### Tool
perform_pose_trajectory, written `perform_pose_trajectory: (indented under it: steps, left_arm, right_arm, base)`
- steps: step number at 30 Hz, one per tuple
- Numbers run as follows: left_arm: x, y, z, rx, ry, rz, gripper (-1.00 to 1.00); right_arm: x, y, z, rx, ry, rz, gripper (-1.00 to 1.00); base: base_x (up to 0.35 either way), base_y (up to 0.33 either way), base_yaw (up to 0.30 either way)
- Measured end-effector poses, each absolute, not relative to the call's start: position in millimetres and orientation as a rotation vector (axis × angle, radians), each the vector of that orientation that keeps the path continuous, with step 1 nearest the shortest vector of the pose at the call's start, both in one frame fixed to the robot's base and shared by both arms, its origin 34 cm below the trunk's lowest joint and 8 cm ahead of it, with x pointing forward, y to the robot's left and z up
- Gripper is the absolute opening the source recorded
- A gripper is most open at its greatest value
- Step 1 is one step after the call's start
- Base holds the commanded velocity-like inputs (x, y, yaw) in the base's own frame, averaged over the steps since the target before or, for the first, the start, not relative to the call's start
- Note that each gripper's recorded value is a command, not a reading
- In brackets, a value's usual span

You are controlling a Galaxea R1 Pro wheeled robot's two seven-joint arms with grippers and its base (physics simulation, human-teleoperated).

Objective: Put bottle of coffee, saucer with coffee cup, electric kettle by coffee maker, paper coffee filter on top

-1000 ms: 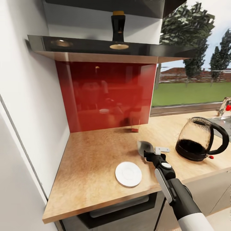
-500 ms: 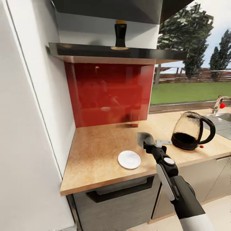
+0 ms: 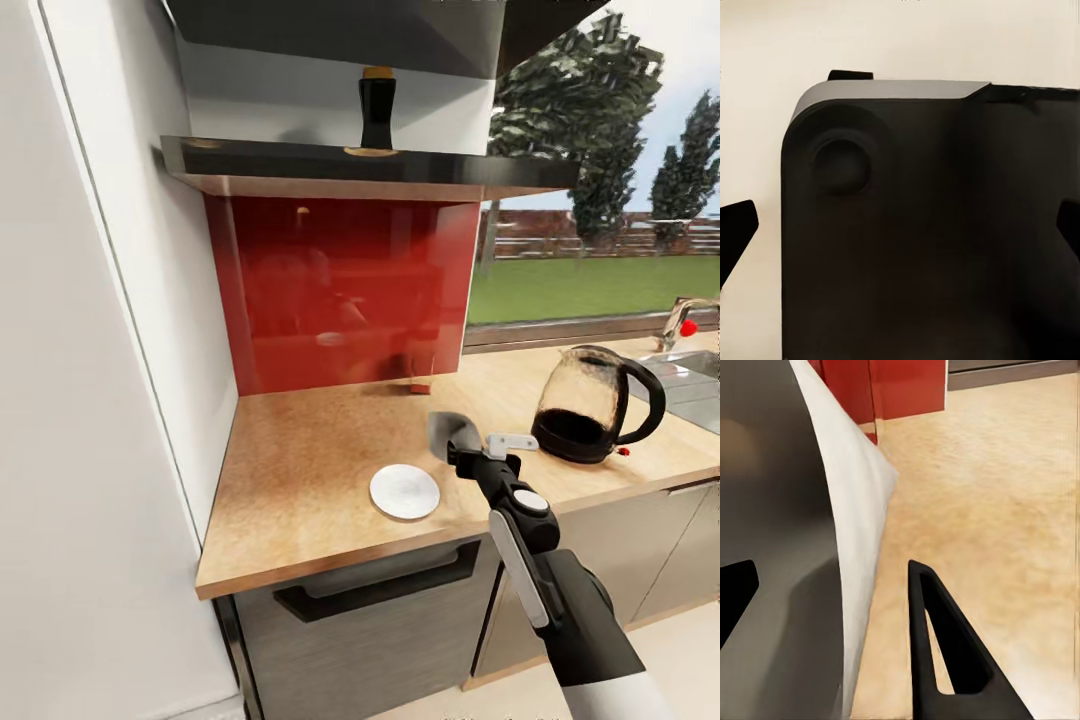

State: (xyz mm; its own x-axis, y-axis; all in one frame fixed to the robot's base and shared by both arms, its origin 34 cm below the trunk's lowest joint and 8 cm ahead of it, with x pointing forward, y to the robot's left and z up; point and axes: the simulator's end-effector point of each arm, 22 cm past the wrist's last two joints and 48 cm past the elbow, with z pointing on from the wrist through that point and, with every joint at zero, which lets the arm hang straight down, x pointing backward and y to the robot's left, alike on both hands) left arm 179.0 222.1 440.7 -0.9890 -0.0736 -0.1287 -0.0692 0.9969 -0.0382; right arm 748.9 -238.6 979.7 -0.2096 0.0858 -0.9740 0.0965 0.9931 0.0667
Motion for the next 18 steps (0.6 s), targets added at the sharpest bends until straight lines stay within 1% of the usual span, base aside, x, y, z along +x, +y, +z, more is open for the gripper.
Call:
perform_pose_trajectory:
  steps: [8,14,18]
  left_arm:
    - [181.1,222.1,440.8,-0.104,3.003,-0.05,1.0]
    - [182.3,221.3,441.0,-0.103,3.0,-0.052,1.0]
    - [183.2,220.8,441.1,-0.103,2.998,-0.053,1.0]
  right_arm:
    - [748.2,-238.7,980.4,0.134,1.783,-0.01,-1.0]
    - [747.7,-238.6,982.0,0.134,1.781,-0.009,-1.0]
    - [747.4,-238.6,982.8,0.134,1.78,-0.009,-1.0]
  base:
    - [-0.247,0.099,-0.234]
    - [-0.296,0.023,-0.246]
    - [-0.307,-0.037,-0.247]
